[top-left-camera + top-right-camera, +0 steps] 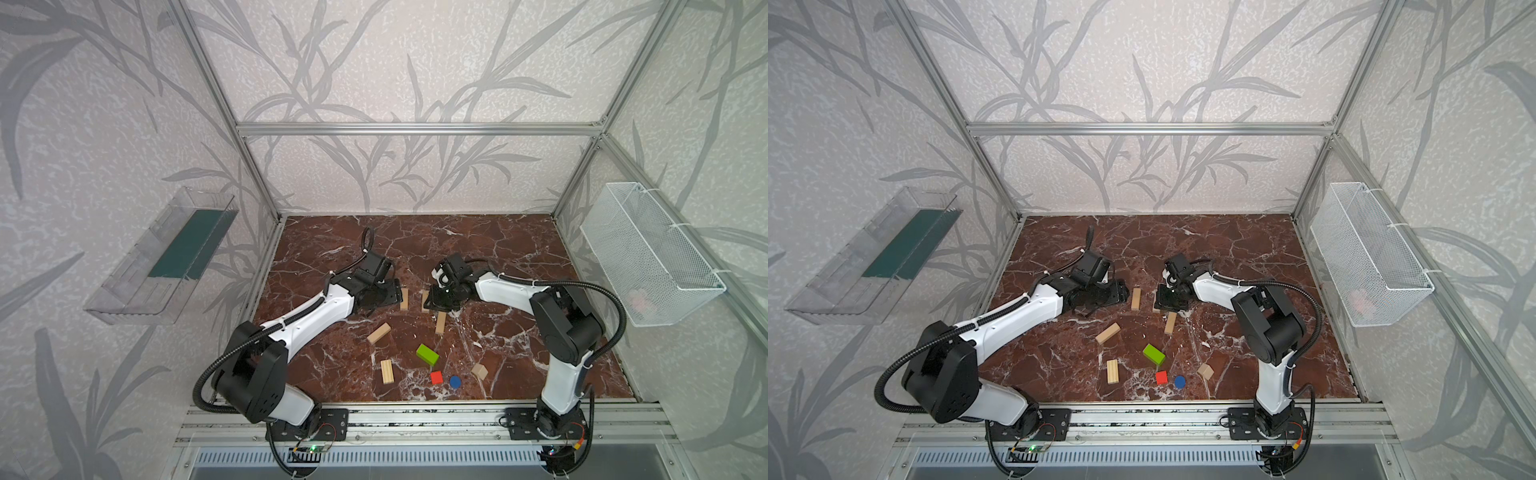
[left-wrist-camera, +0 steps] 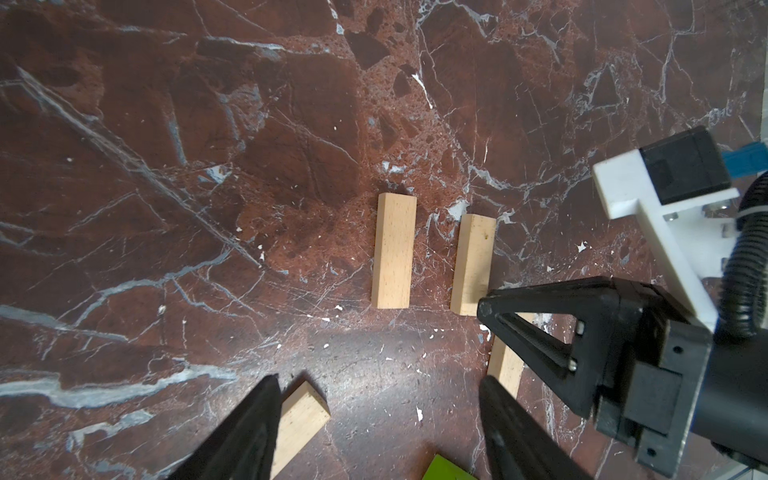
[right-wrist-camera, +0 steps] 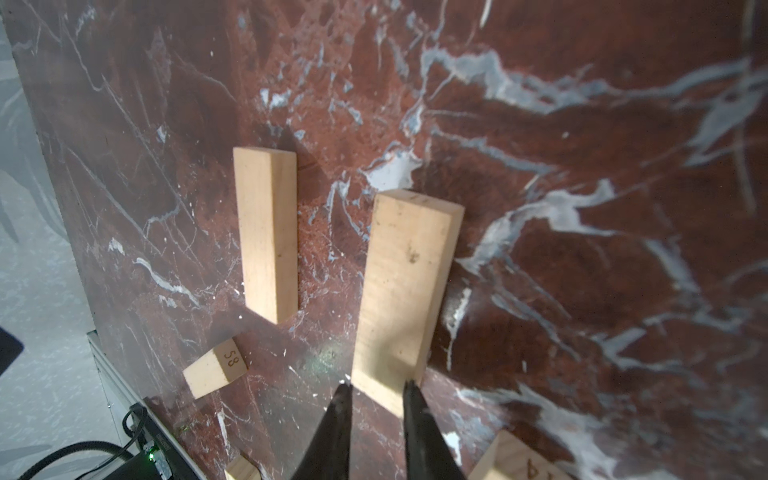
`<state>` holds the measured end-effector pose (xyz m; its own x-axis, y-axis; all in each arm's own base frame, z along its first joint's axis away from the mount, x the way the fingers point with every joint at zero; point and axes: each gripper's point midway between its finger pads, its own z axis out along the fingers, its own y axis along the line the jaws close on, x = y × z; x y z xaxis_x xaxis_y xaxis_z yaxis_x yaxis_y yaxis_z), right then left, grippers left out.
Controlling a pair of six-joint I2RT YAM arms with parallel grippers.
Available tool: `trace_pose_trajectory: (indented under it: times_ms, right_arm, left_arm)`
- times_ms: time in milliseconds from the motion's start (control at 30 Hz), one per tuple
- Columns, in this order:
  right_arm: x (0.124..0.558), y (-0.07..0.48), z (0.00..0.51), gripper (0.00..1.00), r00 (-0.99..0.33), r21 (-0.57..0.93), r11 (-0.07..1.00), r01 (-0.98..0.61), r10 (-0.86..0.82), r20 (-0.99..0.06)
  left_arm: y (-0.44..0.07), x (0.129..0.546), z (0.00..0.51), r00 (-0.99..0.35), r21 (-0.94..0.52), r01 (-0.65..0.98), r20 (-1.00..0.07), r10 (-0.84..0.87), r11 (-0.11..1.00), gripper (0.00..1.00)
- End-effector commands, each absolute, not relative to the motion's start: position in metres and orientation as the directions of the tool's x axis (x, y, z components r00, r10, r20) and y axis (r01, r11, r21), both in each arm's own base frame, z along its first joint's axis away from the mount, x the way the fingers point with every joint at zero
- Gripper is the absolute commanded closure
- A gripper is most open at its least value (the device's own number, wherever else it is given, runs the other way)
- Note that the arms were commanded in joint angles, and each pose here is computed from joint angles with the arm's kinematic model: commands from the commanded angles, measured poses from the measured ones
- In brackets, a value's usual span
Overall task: Build the wood block tower
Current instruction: 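Lower the held block beside the standing block with the right gripper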
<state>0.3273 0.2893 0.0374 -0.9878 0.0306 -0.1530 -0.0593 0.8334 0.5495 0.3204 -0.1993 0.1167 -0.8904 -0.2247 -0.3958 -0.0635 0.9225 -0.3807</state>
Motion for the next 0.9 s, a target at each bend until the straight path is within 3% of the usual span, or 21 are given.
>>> trace_pose_trajectory:
  times_ms: [0, 867]
  right_arm:
    - [0.339, 0.288, 0.037, 0.77, -0.984, 0.535, 0.844, -0.037, 0.064, -0.169]
    - [0.349, 0.298, 0.023, 0.82, -0.981, 0.553, 0.833, 0.000, 0.108, -0.163]
  left_arm:
    - [-0.196, 0.318, 0.113, -0.894, -0.375, -0.067, -0.388, -0.223, 0.924, 0.26]
    - [-0.201, 0.322, 0.108, -0.904, -0.408, -0.087, -0.351, -0.244, 0.909, 0.26]
